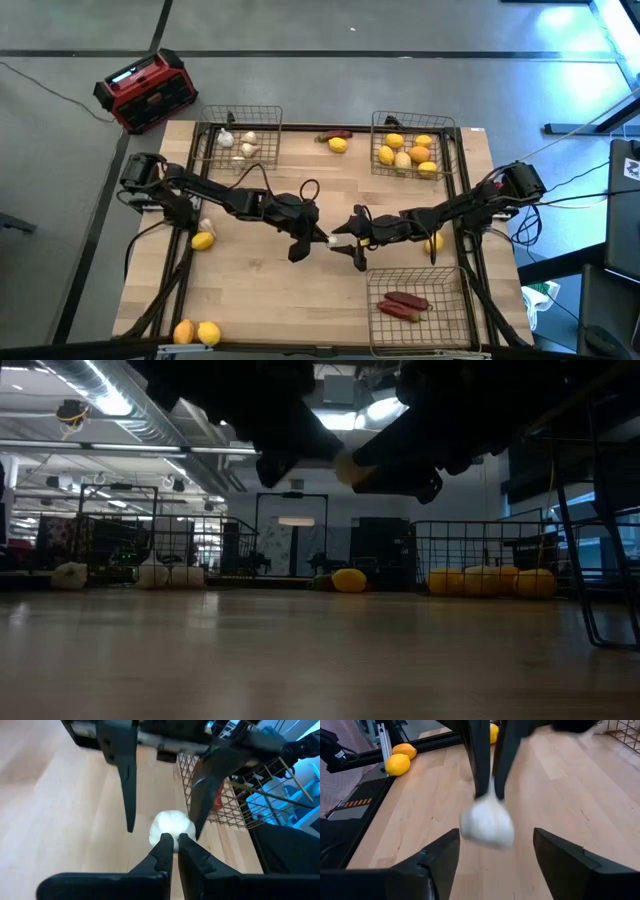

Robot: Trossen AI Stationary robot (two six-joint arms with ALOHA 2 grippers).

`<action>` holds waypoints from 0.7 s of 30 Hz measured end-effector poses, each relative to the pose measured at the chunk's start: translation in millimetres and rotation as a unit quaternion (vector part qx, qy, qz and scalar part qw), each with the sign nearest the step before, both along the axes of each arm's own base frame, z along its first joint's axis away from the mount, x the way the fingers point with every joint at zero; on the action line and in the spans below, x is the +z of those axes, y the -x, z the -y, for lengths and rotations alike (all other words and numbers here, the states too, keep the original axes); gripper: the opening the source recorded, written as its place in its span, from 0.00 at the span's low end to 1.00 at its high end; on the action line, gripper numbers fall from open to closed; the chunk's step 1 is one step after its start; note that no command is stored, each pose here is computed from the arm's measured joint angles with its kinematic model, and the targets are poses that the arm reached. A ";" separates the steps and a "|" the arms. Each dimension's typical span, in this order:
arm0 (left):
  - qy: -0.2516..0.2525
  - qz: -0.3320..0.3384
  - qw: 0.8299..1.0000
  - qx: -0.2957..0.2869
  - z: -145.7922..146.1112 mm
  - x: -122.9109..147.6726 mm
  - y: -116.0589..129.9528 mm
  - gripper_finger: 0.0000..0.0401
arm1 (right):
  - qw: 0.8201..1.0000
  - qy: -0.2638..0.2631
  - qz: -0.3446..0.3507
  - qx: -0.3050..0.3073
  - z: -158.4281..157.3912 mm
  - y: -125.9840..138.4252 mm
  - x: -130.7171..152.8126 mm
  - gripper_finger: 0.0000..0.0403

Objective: Sort produce into baskets
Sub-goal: Put the white garlic into the top left wire basket

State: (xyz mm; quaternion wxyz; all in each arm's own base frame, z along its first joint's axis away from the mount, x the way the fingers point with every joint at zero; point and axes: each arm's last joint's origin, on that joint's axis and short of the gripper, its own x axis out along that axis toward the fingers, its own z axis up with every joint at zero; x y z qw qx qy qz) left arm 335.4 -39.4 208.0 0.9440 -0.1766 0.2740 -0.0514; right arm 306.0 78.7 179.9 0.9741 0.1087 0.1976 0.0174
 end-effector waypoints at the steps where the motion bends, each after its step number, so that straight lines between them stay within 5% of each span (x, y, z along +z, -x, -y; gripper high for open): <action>1: -0.004 0.004 1.000 0.002 -0.4 4.6 2.4 0.03 | 1.000 0.000 0.000 0.000 0.0 0.0 -0.1 0.63; 13: -0.091 -0.002 0.987 0.132 -29.0 66.5 61.3 0.04 | 0.999 0.013 0.002 -0.030 1.8 0.0 -0.1 0.65; 21: -0.173 0.004 0.942 0.288 -64.2 102.2 114.3 0.04 | 0.999 0.011 0.002 -0.031 1.7 0.0 -0.1 0.66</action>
